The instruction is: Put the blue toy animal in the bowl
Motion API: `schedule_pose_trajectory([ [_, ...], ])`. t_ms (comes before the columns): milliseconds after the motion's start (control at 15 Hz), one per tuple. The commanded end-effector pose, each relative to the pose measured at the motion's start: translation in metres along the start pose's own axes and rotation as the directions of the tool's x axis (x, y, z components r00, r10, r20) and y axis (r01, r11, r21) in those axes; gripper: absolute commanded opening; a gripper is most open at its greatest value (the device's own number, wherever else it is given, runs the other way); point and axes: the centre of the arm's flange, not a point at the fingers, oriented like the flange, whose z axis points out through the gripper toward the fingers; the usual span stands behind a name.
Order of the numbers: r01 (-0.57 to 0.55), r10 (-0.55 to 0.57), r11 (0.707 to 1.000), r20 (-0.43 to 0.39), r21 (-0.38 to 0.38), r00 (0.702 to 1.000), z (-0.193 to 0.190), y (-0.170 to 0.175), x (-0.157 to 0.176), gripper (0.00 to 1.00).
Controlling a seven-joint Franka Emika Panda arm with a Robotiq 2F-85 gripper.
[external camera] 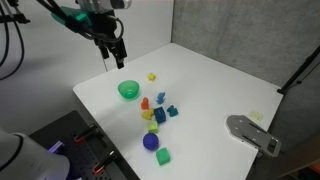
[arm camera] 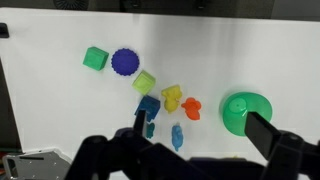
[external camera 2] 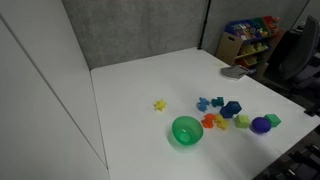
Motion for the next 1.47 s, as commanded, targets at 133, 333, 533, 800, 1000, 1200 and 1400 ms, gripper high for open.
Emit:
schedule_pose_trajectory([
  [133,-0.004,0.004,1.0,-0.003,0.0,1.0,0.0,0.001,0.003,1.0],
  [333,-0.021,0.021,1.0,-0.018,0.018,1.0,-0.001,0.005,0.023,1.0],
  [533,-0.028,0.028,0.999,-0.048,0.018,0.998,0.001,0.005,0.046,1.0],
  [800,-0.021,0.023,0.999,-0.076,0.031,0.997,0.01,-0.003,0.088,1.0],
  [1000,-0.018,0.022,0.999,-0.082,0.046,0.996,0.027,-0.011,0.124,1.0],
  [1200,-0.02,0.023,0.999,-0.075,0.046,0.997,0.049,-0.017,0.159,1.0],
  [1400,-0.046,0.048,0.998,-0.052,0.039,0.997,0.081,-0.017,0.195,1.0],
])
